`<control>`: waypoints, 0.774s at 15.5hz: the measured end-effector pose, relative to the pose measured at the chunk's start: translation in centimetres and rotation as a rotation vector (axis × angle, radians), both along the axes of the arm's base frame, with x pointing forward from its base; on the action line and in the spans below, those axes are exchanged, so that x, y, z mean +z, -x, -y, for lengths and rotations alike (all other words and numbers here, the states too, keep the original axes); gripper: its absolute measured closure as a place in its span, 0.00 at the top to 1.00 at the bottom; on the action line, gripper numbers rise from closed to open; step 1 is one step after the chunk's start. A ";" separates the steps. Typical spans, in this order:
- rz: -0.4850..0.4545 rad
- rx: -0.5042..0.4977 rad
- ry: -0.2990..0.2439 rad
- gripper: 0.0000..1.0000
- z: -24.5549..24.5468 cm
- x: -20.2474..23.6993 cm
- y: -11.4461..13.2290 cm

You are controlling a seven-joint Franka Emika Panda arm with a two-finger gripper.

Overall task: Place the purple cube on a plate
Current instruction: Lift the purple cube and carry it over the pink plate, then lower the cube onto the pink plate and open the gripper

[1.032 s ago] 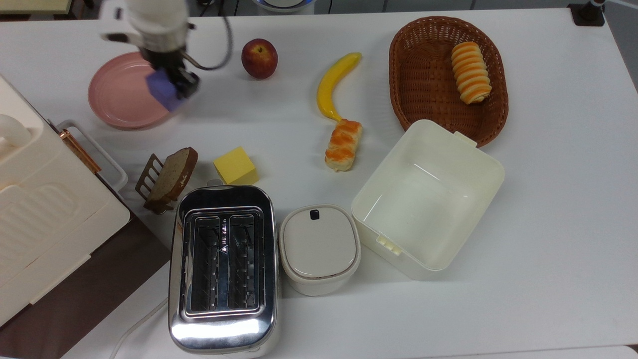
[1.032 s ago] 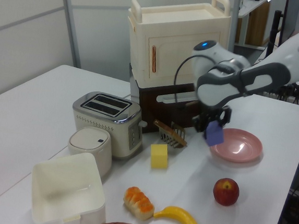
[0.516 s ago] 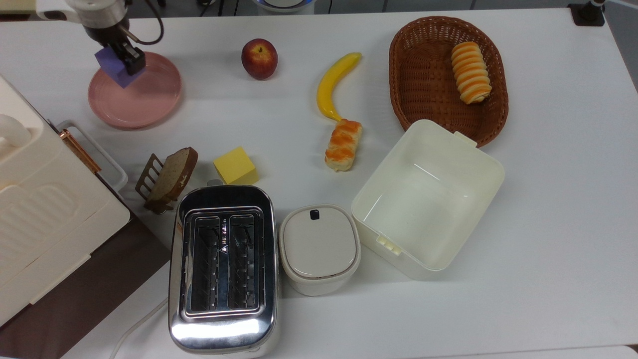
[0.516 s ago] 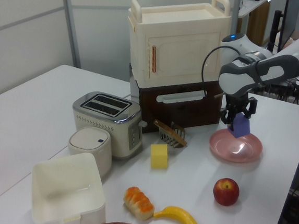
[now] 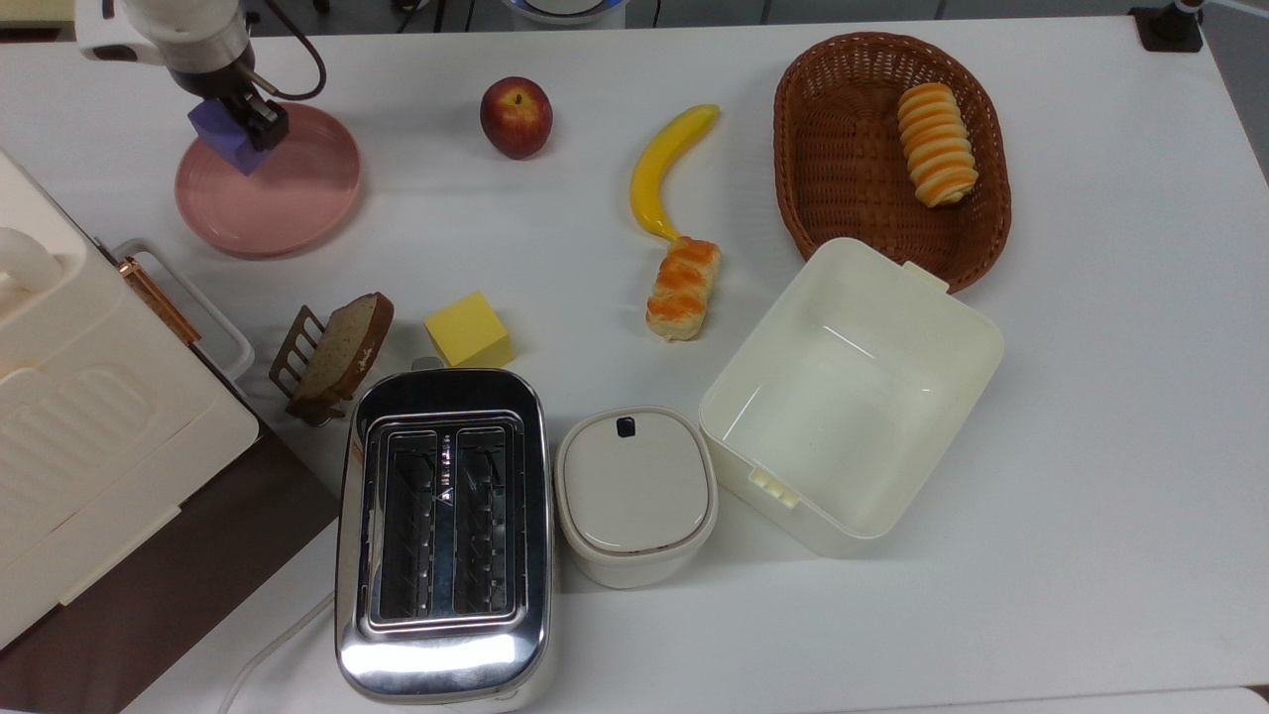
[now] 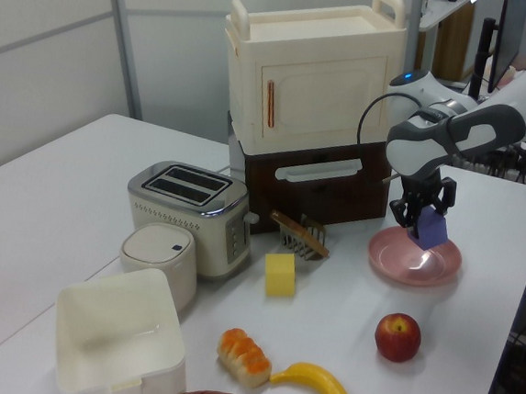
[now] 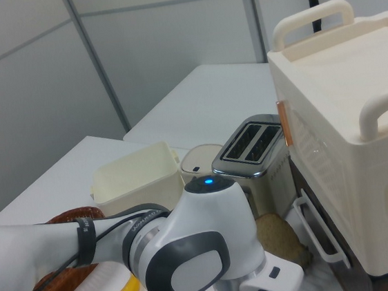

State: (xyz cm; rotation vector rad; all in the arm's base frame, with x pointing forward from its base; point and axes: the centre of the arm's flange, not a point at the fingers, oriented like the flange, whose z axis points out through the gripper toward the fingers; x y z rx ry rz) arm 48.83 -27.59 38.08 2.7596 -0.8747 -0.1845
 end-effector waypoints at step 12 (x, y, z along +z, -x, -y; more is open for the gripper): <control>-0.013 0.018 0.004 1.00 -0.4 -0.5 -0.3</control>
